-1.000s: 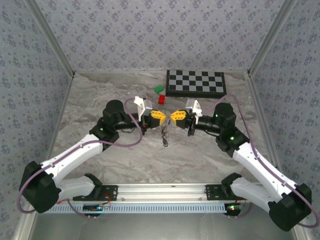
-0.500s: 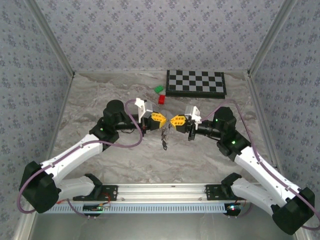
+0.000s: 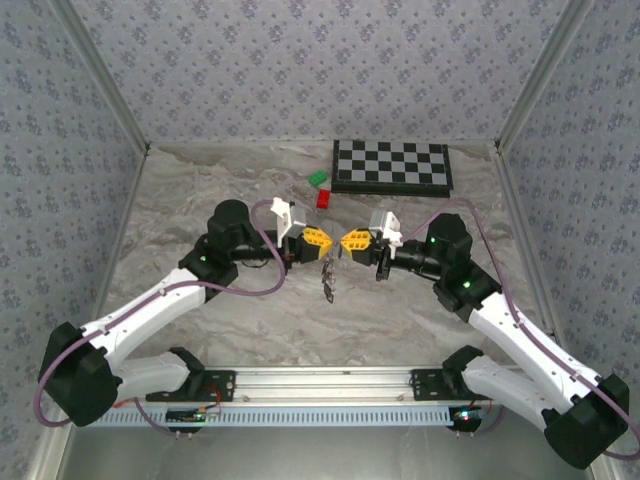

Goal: Put the keys on the keyring

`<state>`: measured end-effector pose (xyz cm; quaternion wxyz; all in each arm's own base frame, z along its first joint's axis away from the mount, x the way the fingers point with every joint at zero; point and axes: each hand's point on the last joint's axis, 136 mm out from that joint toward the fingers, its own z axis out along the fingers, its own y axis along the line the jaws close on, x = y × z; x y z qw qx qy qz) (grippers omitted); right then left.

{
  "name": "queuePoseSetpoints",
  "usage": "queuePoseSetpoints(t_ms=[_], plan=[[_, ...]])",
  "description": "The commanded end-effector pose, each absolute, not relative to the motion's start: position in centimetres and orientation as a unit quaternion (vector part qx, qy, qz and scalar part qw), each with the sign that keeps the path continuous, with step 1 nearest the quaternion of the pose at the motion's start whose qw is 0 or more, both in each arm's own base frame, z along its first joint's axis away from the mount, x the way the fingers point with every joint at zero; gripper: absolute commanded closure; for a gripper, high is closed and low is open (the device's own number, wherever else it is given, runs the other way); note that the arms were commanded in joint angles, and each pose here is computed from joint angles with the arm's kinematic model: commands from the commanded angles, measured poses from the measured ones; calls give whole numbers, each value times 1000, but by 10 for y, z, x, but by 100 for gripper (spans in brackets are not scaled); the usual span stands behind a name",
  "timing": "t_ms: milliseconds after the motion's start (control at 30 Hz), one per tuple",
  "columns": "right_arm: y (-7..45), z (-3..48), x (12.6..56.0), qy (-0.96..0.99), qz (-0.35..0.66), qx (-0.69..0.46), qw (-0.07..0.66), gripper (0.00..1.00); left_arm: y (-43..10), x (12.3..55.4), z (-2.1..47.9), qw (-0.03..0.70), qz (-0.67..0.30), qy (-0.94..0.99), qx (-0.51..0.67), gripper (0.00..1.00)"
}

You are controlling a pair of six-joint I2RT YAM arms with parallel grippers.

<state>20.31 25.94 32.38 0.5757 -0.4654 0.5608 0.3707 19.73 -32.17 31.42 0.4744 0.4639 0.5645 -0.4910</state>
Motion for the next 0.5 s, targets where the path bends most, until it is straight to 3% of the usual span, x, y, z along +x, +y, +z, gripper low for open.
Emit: queuePoseSetpoints(t_ms=[0, 467], plan=[[258, 331, 207, 557, 368, -456, 588, 100, -320, 187, 348, 506, -494, 518, 481, 100], [261, 329, 205, 555, 377, -465, 578, 100, -322, 189, 346, 502, -494, 522, 480, 100]])
